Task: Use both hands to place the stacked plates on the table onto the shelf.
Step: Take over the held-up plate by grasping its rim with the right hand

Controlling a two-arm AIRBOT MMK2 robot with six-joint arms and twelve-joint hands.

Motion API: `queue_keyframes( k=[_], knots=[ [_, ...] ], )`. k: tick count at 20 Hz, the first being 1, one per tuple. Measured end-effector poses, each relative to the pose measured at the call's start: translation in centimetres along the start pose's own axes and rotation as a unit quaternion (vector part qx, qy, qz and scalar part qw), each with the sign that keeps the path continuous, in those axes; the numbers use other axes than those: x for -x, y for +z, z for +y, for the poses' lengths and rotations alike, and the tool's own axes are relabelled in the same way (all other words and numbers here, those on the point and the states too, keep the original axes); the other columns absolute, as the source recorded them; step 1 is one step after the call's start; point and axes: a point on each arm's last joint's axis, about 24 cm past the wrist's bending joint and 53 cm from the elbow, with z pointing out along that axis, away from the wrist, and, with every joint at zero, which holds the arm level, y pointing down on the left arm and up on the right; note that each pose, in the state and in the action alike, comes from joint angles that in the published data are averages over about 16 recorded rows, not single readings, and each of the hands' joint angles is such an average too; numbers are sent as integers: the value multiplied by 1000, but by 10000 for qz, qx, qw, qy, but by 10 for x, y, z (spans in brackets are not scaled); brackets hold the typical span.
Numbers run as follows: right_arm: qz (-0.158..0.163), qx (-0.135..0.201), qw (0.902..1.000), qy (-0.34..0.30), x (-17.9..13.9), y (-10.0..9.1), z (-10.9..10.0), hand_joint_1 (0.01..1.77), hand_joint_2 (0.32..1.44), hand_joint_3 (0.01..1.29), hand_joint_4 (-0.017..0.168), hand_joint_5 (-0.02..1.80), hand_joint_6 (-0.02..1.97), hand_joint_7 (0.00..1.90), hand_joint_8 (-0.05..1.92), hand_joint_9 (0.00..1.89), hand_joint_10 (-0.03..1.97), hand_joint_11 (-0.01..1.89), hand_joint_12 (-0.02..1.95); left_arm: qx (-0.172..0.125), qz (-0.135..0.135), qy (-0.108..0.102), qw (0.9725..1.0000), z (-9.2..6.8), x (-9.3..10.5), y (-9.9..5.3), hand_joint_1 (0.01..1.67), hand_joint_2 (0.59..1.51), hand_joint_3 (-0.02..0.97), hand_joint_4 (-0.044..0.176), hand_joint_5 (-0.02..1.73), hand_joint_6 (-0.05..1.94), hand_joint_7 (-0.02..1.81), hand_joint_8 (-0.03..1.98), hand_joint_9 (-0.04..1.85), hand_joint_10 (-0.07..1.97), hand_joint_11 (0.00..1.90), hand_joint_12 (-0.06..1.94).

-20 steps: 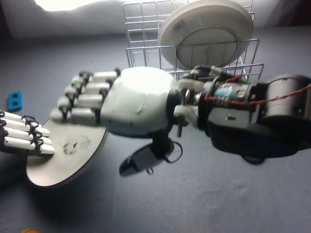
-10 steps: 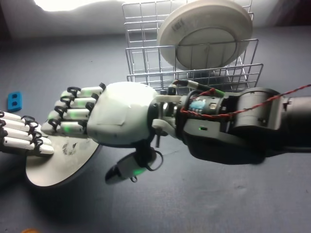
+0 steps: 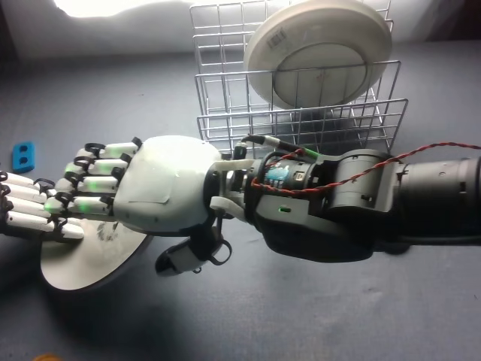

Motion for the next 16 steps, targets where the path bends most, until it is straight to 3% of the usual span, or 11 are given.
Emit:
queue_keyframes(
  k=[7,16],
  knots=[
    [-93,31,9999,-28,-3,12,0,1012,998,13,4,68,37,83,29,91,32,17,536,-7,3,5,10000,0,0,0,16,1094,12,-8,20,-27,17,-12,-21,-51,41,42],
    [-117,25,9999,-22,-6,17,-2,1148,1051,13,4,338,38,394,29,393,62,67,1107,-4,20,22,10000,0,0,0,16,1097,11,-7,15,-27,15,-13,-18,-51,43,40]
  ],
)
